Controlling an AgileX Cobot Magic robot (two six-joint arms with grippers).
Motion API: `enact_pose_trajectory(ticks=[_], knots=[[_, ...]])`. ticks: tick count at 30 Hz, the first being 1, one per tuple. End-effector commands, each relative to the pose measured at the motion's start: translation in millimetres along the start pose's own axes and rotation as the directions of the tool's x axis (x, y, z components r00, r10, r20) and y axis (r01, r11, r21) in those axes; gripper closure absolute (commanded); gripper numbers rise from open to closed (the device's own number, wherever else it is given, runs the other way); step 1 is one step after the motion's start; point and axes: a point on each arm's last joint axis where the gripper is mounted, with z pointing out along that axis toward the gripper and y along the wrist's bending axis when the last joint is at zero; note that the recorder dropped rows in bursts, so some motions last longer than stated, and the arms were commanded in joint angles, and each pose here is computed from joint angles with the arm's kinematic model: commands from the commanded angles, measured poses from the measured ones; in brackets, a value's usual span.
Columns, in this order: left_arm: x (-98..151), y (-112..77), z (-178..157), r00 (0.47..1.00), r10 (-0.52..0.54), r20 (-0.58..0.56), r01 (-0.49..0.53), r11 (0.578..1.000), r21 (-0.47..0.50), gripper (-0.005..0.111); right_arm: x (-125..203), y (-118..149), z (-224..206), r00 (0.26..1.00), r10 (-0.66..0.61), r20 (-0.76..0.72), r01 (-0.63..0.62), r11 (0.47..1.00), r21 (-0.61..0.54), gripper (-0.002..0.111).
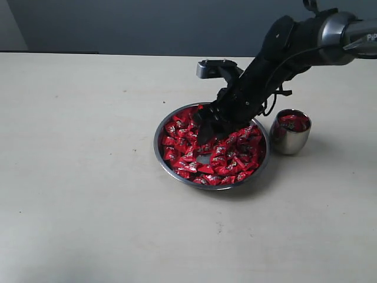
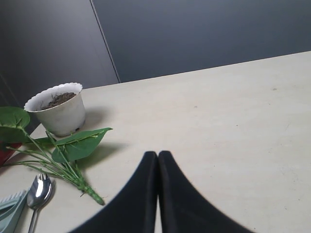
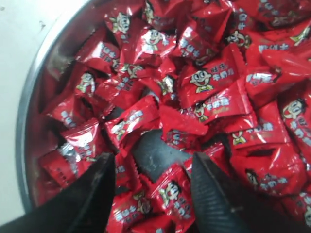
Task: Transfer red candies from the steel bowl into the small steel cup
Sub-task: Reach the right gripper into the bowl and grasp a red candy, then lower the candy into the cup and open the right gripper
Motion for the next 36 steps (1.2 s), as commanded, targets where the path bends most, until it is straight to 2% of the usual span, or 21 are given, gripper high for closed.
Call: enact_pose_trajectory(ticks=[1,10,12,15,16,21,28,31,36], knots=[[-1.0,-0.1,-0.2,1.000,0.001,0.016,-0.001,1.000,0.001,0.106,1.7,-8.6,15.4,1.000,0.012,-0.004,-0.012,1.000,0.024,0.061],[-1.0,-0.1,-0.2,1.000,0.001,0.016,-0.001,1.000,0.001,0.106,4.0,-17.7,36.2,0.996,0.086,-0.002,-0.085,0.996,0.021,0.064],[-1.0,-0.1,-0.2,1.000,0.001,0.016,-0.001,1.000,0.001,0.106,3.4,-18.1,36.2,0.996,0.093,0.005,-0.093,0.995,0.025,0.077],[-1.0,-0.1,-0.2,1.000,0.001,0.016,-0.001,1.000,0.001,0.106,2.1,-17.3,33.6,0.995,0.100,0.016,-0.100,0.995,0.028,0.106],[-1.0,-0.1,-0.2,1.000,0.001,0.016,-0.001,1.000,0.001,0.106,1.1,-15.9,30.4,0.995,0.099,0.022,-0.099,0.995,0.027,0.108],[-1.0,-0.1,-0.2,1.000,0.001,0.016,-0.001,1.000,0.001,0.106,-5.6,-3.9,2.7,0.995,0.068,0.071,-0.070,0.997,0.021,0.108],[-1.0,-0.1,-0.2,1.000,0.001,0.016,-0.001,1.000,0.001,0.106,-7.0,6.2,-66.7,0.990,0.002,0.144,-0.011,0.998,0.059,0.108],[-1.0,-0.1,-0.2,1.000,0.001,0.016,-0.001,1.000,0.001,0.106,-1.2,-8.2,-98.6,0.985,0.026,0.172,-0.048,0.991,0.122,0.108],[-1.0,-0.1,-0.2,1.000,0.001,0.016,-0.001,1.000,0.001,0.106,20.2,-51.6,-136.9,0.980,0.127,0.155,-0.163,0.956,0.243,0.108]])
